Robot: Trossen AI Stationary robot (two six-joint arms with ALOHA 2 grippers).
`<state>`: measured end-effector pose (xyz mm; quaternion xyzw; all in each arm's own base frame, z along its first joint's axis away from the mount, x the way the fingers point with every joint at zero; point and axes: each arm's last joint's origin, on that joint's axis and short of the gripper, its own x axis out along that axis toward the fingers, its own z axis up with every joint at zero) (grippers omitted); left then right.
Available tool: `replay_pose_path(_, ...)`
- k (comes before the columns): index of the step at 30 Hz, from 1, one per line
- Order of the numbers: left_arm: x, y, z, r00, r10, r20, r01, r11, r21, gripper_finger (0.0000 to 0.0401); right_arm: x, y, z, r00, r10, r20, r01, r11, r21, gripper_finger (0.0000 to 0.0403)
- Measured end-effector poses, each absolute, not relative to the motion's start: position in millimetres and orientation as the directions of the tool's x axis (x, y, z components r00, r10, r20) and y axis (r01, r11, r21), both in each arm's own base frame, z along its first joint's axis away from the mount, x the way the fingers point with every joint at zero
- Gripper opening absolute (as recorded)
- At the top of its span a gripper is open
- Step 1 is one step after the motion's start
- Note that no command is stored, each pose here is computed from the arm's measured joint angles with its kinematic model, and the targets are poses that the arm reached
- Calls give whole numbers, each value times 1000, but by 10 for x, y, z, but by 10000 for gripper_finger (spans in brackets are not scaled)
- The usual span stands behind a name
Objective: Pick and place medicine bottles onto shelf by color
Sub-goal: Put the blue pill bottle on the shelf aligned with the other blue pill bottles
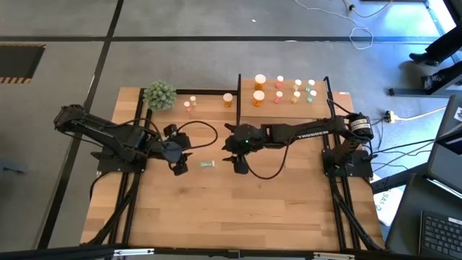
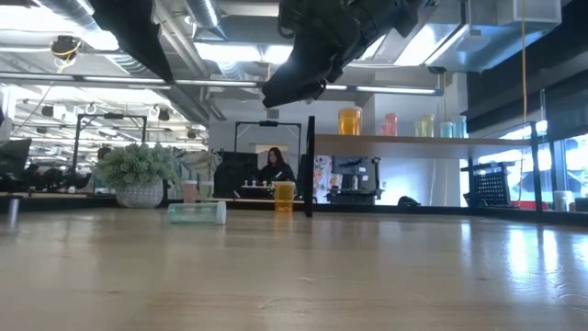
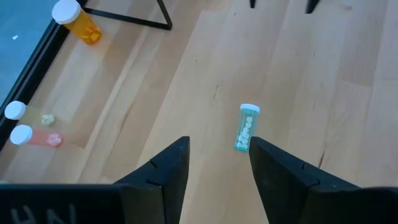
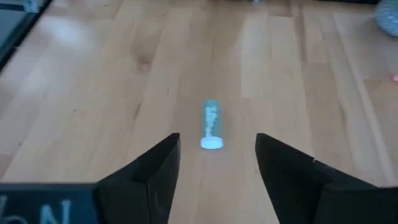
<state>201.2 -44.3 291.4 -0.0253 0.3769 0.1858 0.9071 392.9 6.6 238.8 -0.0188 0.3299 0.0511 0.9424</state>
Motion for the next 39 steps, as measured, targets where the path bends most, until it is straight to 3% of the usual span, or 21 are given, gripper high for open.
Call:
replay_pose_path(4, 2012, -443, 2914, 647, 318, -693, -356, 930, 93, 163, 3966, 87, 2320, 764, 155, -626, -181, 983, 22, 210)
replay_pose_path(9, 1992, -436, 2939, 657, 316, -685, -358, 930, 85, 163, 4094, 99, 1964, 717, 182, -673, -221, 975, 28, 208)
replay_pose_path(30, 1993, -437, 2936, 655, 315, -687, -359, 930, 84, 163, 4394, 67, 1180, 735, 179, -654, -224, 975, 15, 207)
replay_pose_path(39, 1993, -437, 2936, 655, 315, -687, -359, 930, 84, 163, 4413, 52, 1151, 751, 128, -648, -186, 982, -21, 207)
